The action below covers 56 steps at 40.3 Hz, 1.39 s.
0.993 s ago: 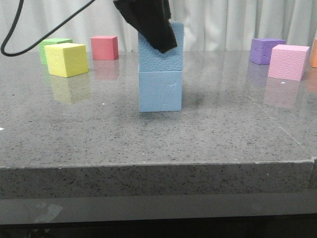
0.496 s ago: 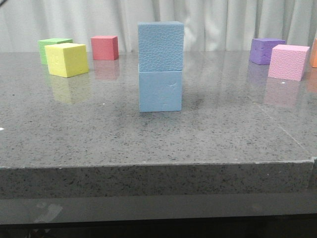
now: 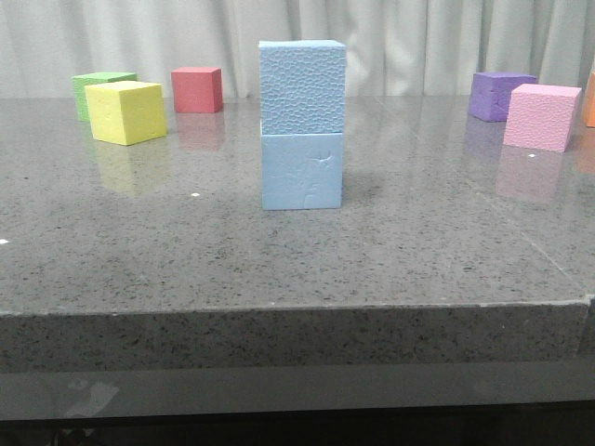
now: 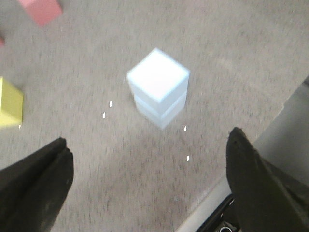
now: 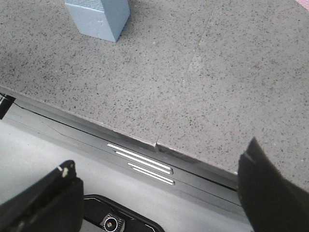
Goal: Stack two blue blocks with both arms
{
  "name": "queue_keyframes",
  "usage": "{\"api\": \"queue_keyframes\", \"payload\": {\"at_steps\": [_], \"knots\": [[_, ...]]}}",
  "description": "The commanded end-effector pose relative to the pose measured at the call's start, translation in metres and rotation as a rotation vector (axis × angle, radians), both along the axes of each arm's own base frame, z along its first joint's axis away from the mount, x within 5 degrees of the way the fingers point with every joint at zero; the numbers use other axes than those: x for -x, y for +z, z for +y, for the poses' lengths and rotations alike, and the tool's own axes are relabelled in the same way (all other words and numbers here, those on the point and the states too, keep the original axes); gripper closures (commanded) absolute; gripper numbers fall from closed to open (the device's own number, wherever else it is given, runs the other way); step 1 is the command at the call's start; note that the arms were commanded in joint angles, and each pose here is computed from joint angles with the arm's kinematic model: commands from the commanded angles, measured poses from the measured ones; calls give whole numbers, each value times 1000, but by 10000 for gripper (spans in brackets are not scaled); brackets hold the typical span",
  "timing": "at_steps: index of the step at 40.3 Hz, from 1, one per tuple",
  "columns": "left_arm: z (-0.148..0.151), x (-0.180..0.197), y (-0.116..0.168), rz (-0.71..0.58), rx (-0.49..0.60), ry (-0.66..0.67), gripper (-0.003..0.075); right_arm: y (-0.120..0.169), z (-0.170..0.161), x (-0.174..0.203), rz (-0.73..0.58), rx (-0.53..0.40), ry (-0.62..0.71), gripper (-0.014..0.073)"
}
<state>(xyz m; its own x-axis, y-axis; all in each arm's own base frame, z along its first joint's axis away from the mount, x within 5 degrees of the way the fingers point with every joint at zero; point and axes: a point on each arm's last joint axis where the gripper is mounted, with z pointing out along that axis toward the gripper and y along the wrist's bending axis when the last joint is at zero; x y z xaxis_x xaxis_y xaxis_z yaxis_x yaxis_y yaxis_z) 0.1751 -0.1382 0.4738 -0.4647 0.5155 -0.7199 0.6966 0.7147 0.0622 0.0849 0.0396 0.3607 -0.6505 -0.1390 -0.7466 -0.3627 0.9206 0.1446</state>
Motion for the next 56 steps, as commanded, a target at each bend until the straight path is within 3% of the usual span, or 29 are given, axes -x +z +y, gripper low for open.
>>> {"api": "queue_keyframes", "payload": {"at_steps": [1, 7, 17, 30, 33, 40, 45, 46, 56], "knots": [[23, 23, -4, -88, 84, 81, 100, 12, 0, -3, -86, -24, -17, -53], [50, 46, -35, -115, 122, 200, 100, 12, 0, -3, -81, -23, -16, -53], [76, 82, -81, -141, 161, 190, 100, 12, 0, -3, -84, -24, -16, -53], [78, 87, -96, -160, 200, 176, 126, 12, 0, -3, -85, -24, -17, -29], [78, 87, -96, -162, 197, 176, 218, 12, 0, -3, -86, -25, -17, 53], [77, 86, -94, -186, 215, 173, 522, 12, 0, -4, -87, -25, -17, 440], [77, 85, -92, -208, 235, 169, 710, 12, 0, -4, -87, -25, -17, 639], [76, 85, -91, -211, 238, 169, 741, 12, 0, -4, -87, -25, -17, 662], [76, 85, -91, -213, 240, 169, 739, 12, 0, -4, -87, -25, -17, 662]]}}
